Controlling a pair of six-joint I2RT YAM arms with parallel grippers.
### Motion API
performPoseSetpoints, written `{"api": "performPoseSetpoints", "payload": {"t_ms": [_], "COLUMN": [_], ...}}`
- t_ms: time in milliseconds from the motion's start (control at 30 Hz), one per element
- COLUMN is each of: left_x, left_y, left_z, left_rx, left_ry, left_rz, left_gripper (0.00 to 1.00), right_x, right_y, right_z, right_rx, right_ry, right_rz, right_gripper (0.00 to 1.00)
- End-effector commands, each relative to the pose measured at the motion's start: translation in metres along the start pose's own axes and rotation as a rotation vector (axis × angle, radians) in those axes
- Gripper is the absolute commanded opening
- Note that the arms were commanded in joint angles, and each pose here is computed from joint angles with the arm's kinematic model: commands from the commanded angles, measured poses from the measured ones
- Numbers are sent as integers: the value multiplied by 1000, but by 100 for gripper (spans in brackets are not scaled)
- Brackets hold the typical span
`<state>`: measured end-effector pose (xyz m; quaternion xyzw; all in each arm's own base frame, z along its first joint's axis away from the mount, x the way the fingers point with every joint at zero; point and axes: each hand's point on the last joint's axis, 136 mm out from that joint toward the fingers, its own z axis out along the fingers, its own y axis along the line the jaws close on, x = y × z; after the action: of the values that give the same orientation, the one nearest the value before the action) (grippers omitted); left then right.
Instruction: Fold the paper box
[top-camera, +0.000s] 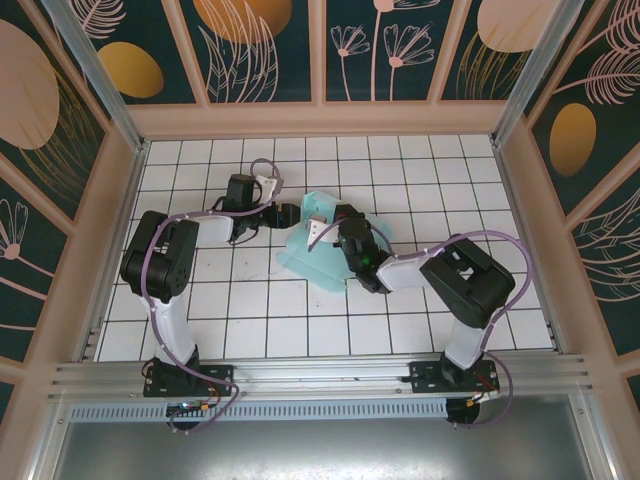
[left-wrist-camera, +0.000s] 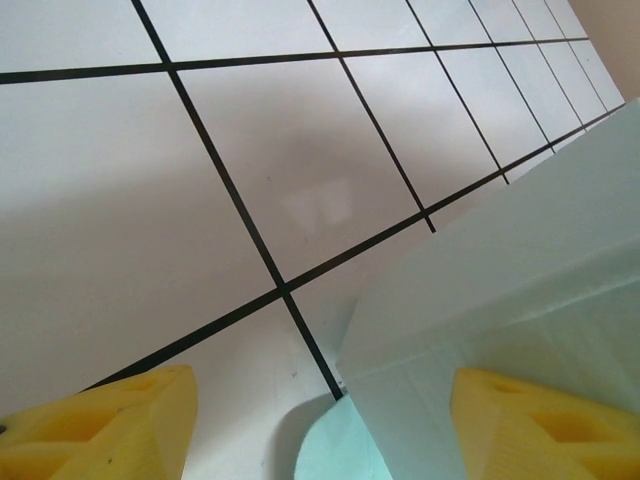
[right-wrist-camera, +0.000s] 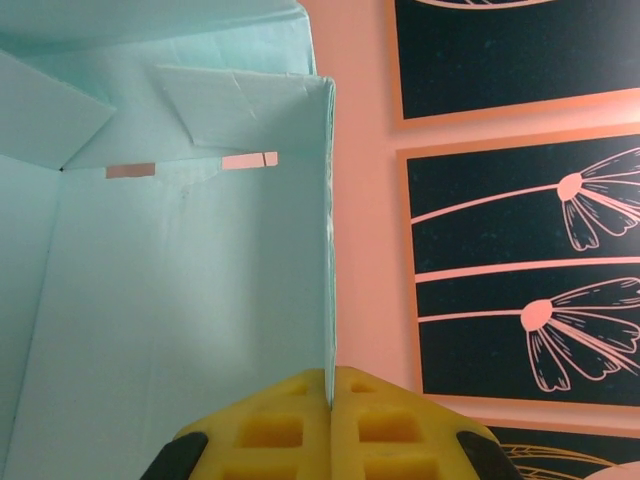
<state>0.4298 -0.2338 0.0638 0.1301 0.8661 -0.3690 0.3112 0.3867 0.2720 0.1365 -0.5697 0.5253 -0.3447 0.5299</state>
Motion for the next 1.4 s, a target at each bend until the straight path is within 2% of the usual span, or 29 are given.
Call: {"api": "performPoseSetpoints", "payload": {"t_ms": [0,400,633,933,1367], "left_x": [3,4,6,11,12], "left_y": [-4,2,-1,-6,-10], "left_z": [3,3,7,11,22], "left_rx": [29,-3,3,13,1], "left_ry": [-4,-24,-23,-6,1], "left_rz": [20,40,48,79,97], "left_gripper": [67,65,64,54,54], "right_x": [-4,1,4,6,3], "right_y": [0,18,14,15,23], "right_z": [-2,4,5,6,5], "right_rx": [39,9,53,52,2], "right_ry": [0,8,20,19,3], "right_rz": [-14,-41,-46,-35,-6], "right_gripper": [0,0,0,0,0]}}
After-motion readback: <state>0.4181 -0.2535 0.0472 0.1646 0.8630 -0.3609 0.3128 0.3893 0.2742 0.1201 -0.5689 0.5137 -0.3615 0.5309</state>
